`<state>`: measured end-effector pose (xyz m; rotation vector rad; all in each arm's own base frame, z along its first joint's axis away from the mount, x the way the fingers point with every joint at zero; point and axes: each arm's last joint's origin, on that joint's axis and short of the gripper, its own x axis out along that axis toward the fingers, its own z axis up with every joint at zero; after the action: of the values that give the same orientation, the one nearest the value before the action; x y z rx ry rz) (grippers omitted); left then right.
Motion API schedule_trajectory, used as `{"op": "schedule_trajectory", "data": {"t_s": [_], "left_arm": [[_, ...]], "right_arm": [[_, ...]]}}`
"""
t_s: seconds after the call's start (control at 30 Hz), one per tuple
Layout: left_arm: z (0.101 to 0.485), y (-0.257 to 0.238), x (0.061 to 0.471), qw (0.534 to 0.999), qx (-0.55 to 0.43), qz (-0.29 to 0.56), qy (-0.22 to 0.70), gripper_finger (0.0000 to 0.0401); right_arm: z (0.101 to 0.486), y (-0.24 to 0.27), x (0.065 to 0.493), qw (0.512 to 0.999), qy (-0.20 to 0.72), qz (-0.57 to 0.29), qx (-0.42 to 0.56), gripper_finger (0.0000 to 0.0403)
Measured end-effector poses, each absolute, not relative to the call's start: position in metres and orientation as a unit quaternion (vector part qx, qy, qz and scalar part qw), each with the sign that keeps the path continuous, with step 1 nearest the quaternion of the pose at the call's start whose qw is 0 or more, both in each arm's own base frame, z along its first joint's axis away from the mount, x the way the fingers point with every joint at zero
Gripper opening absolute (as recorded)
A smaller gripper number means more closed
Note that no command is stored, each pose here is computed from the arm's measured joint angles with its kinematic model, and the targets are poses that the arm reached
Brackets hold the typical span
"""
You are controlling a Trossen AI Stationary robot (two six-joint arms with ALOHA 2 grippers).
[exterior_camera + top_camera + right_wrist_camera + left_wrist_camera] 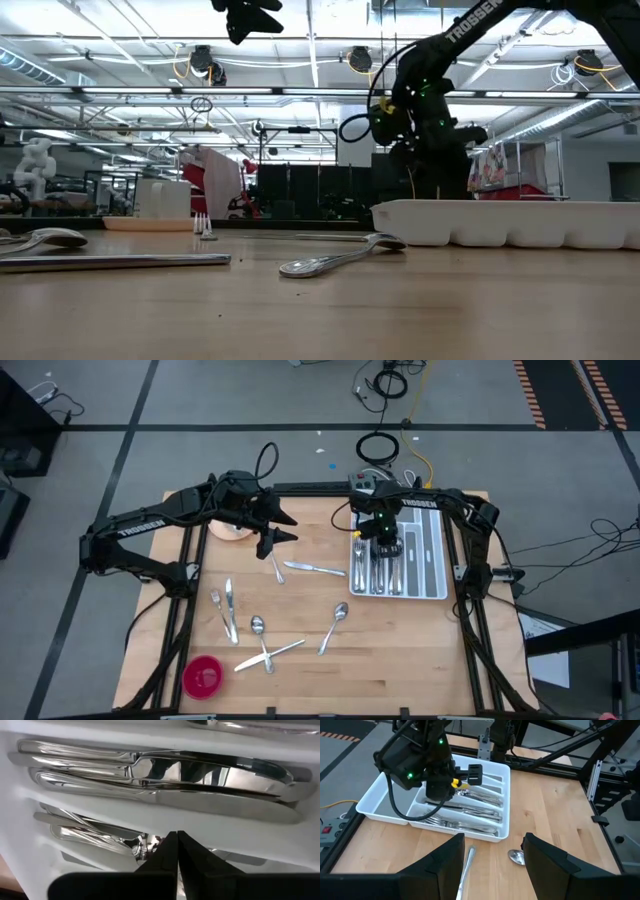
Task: Sort silverware
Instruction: Put the top silver spoon into the white silverware tray, then put the top left silver knife into the white silverware tray
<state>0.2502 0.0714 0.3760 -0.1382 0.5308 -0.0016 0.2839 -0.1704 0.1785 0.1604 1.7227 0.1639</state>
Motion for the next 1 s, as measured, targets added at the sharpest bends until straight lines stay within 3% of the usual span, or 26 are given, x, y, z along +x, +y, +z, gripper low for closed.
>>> {"op": "schedule_trajectory", "data": {"t_s": [0.33,0.53,0.7,0.87,1.0], "left_arm": [[0.376,0.071,0.250,0.963,-0.070,0.000,0.262,0.0203],[0.376,0.071,0.250,0.962,-0.070,0.000,0.262,0.0203],[0.375,0.074,0.250,0.960,-0.070,0.044,0.267,0.0203],[0.372,0.080,0.246,0.937,-0.116,0.178,0.278,0.0203],[0.358,0.075,0.225,0.893,-0.112,0.196,0.391,0.0203]], "right_arm": [[0.185,-0.167,0.281,0.646,0.758,0.059,0.066,0.0000],[0.214,-0.162,0.274,0.680,0.730,0.042,0.050,0.0000],[0.242,-0.155,0.276,0.749,0.659,0.006,0.066,0.0001],[0.264,-0.135,0.304,0.842,0.529,0.011,0.105,0.0028],[0.288,-0.108,0.314,0.883,0.461,0.045,0.074,0.0068]]}}
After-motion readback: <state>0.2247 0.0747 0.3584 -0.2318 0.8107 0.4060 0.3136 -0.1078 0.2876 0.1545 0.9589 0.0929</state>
